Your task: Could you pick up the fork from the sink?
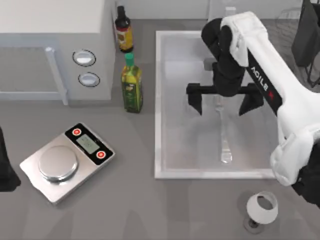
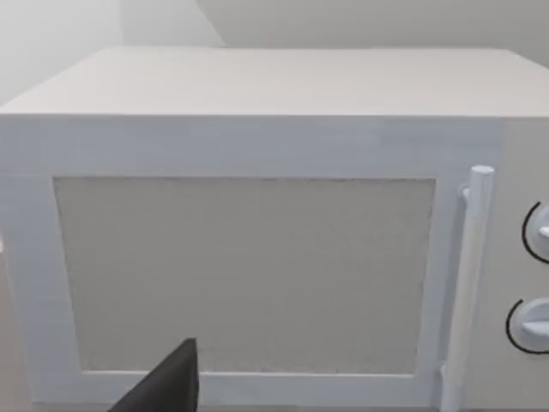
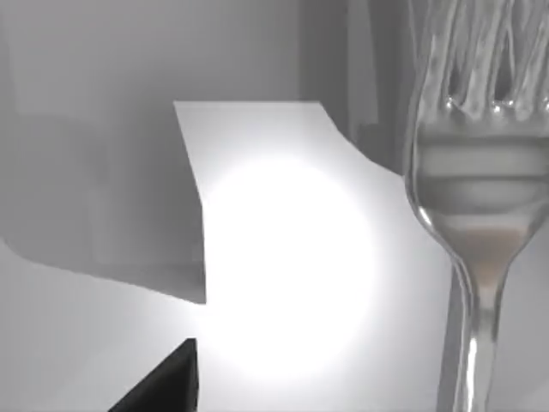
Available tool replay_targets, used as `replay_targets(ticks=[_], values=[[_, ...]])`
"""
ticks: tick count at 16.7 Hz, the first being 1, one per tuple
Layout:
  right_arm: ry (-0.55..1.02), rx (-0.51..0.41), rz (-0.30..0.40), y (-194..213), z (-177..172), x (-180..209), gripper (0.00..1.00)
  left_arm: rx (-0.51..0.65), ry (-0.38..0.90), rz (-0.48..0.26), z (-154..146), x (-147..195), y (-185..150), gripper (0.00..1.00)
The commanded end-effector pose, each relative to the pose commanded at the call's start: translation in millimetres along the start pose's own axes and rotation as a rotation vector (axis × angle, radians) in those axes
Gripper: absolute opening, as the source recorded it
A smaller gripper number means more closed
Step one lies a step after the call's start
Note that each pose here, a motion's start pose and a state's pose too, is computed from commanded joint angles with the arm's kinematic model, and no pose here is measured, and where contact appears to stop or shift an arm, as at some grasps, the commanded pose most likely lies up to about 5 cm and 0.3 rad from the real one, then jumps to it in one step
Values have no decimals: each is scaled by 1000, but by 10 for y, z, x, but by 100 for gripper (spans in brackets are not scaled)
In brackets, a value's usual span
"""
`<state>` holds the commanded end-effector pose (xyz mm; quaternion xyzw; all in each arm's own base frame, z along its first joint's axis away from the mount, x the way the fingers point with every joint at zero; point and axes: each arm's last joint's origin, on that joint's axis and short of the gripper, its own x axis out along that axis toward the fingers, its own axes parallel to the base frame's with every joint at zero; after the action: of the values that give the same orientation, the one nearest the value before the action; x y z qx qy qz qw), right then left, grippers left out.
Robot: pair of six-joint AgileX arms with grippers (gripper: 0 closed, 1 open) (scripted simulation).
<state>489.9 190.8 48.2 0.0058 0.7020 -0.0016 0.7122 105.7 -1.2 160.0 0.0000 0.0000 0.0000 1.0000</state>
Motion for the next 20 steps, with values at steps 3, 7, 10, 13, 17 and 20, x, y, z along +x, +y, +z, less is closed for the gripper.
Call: replay_targets(ticks=[3,7,10,13,17,20], values=[[5,0,-2,-39,-90,251,100,0,0,0,0,0,0,100],[14,-1,-6,-59,-135,366,100,0,0,0,0,0,0,100],[14,-1,-6,-59,-135,366,100,0,0,0,0,0,0,100],[14,-1,-6,-59,-135,366,77,0,0,0,0,0,0,100],[14,-1,-6,-59,-135,366,47,0,0,0,0,0,0,100],[14,-1,-6,-59,-135,366,25,0,0,0,0,0,0,100]])
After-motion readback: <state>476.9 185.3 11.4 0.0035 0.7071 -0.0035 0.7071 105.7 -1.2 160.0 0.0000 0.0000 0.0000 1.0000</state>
